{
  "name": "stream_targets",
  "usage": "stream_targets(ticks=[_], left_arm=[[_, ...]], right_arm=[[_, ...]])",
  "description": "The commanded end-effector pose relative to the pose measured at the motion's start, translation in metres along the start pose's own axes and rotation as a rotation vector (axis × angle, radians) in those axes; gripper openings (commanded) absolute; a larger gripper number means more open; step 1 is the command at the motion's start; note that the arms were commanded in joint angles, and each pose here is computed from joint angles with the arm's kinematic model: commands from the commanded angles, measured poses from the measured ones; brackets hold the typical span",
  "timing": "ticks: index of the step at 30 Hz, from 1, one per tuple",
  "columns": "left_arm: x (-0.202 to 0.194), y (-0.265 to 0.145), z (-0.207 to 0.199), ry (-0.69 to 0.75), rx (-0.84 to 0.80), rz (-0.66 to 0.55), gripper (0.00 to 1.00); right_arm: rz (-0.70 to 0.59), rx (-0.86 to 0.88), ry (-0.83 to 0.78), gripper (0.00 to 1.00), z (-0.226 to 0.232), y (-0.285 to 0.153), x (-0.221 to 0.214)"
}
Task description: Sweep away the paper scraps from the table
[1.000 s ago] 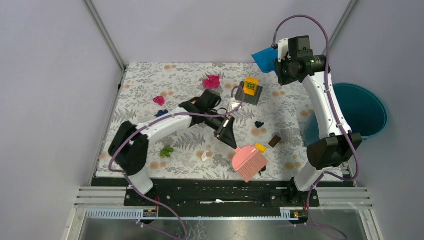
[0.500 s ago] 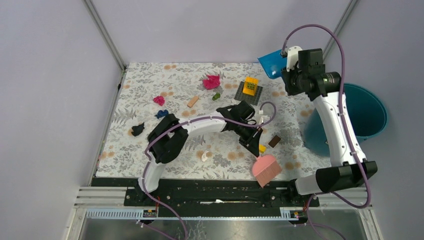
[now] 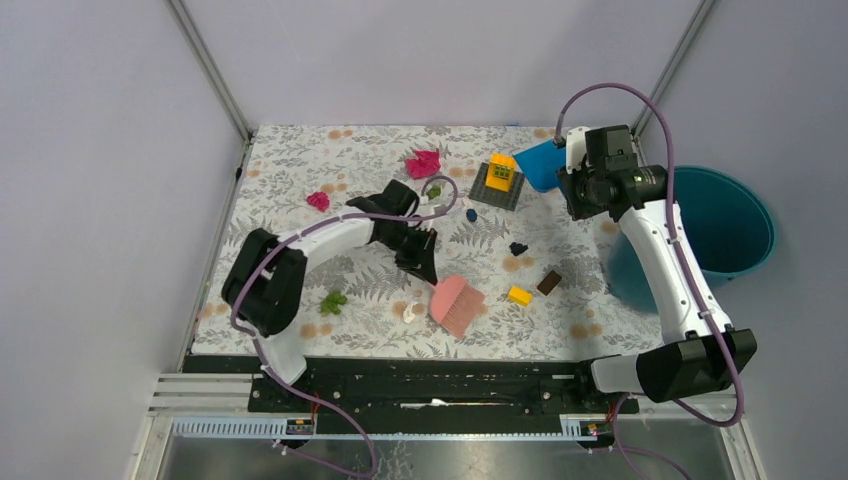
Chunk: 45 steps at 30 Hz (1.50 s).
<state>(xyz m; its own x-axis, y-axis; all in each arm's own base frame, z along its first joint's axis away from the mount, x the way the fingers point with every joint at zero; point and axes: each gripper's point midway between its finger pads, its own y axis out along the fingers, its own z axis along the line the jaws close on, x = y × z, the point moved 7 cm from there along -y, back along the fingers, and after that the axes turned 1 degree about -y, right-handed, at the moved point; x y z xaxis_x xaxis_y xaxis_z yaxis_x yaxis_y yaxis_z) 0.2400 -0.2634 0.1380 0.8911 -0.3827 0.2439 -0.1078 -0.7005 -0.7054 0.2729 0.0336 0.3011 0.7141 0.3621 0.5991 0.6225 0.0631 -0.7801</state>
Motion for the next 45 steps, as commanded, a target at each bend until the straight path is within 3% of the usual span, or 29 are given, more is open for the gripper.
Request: stream_targets(ticks=[1, 6, 14, 20, 21, 22, 23, 24, 25, 28, 32, 39, 45], left_arm=[[-0.018, -0.036, 0.027, 0.052, 0.184, -0.047, 0.00], [0.002, -0.081, 0.026, 0.088, 0.256, -0.185, 0.00], [0.076, -0.131, -0.010, 0.251, 0.333, -0.377, 0.00], [0.121, -0.150, -0.010, 0.355, 0.470, -0.471, 0.00], [0.125, -0.152, -0.012, 0.364, 0.469, -0.488, 0.00], [0.128, -0.154, -0.014, 0.372, 0.464, -0.501, 0.00], [0.131, -0.156, -0.017, 0.380, 0.457, -0.511, 0.00], [0.133, -0.157, -0.019, 0.384, 0.455, -0.516, 0.00], [0.133, -0.158, -0.019, 0.385, 0.457, -0.521, 0.00], [0.133, -0.162, -0.021, 0.397, 0.466, -0.529, 0.00], [0.127, -0.166, -0.023, 0.394, 0.470, -0.534, 0.00], [0.129, -0.171, -0.022, 0.414, 0.508, -0.540, 0.00], [0.156, -0.168, -0.016, 0.437, 0.543, -0.554, 0.00]], right_arm=[[0.006, 0.007, -0.021, 0.00, 0.009, 0.003, -0.001], [0.044, 0.048, -0.067, 0.00, 0.024, 0.020, 0.006], [0.091, 0.057, -0.070, 0.00, 0.025, 0.040, 0.011], [0.099, 0.058, -0.070, 0.00, 0.025, 0.041, 0.009], [0.104, 0.052, 0.062, 0.00, 0.031, 0.041, 0.008], [0.068, 0.116, -0.670, 0.00, 0.006, 0.044, 0.016], [-0.347, -0.113, -0.712, 0.00, -0.009, 0.047, 0.098], [0.405, 0.365, -0.743, 0.11, 0.016, 0.013, -0.050], [0.498, 0.445, -0.717, 0.00, 0.021, 0.001, -0.069], [0.517, 0.520, -0.683, 0.00, 0.033, 0.008, -0.088], [0.564, 0.459, -0.744, 0.00, 0.034, 0.025, -0.111], [0.530, 0.416, -0.691, 0.00, 0.033, 0.021, -0.094], [0.576, 0.318, -0.761, 0.00, 0.009, 0.015, -0.081]])
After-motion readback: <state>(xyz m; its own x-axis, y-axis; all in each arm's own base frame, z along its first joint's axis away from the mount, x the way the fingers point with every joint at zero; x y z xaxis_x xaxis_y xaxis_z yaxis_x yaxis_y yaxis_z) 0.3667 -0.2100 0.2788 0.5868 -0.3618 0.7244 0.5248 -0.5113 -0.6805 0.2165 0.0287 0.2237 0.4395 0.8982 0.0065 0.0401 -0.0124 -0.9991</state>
